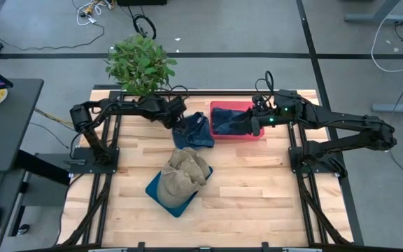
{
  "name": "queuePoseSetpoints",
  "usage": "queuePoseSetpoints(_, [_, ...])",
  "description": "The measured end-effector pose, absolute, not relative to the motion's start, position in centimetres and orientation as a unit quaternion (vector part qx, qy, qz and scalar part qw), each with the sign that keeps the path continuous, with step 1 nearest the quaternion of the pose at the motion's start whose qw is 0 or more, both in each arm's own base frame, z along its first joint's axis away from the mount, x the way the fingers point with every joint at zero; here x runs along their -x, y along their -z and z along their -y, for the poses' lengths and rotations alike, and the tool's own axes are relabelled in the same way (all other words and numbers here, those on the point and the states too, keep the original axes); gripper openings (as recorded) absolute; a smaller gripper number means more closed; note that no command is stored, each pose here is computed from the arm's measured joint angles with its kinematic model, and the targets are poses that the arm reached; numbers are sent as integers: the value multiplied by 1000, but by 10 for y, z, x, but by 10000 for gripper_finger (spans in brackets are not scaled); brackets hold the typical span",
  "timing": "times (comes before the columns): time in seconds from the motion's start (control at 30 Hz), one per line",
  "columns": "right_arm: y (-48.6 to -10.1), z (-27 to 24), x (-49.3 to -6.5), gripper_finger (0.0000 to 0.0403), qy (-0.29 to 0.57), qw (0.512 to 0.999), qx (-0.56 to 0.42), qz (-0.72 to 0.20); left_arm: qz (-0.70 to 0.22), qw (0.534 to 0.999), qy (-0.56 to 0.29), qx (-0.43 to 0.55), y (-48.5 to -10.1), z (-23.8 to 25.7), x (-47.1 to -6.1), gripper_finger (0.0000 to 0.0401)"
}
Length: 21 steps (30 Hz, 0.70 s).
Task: Pick & Place hat
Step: Put the blue cap into the pink bin
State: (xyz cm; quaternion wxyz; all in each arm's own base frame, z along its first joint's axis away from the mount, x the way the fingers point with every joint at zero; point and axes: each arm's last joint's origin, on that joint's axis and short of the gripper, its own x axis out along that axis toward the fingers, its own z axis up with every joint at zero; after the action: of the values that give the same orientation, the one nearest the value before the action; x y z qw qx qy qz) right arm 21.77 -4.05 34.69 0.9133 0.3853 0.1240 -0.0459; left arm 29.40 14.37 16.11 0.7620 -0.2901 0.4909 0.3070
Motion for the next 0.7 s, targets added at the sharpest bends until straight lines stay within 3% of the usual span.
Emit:
queuePoseSetpoints(0.17, [-347, 41, -218, 373, 54, 914, -384, -121, -506, 759, -301, 278, -155, -141, -290, 206])
queuePoseSetpoints(0.47, [-347, 41, -218, 373, 56, 914, -383, -117, -504, 764, -293, 277, -158, -140, -290, 20])
queuePoseSetpoints(0.7, [-347, 41, -218, 373, 57, 914, -383, -117, -505, 773, -282, 260, -173, -135, -284, 12])
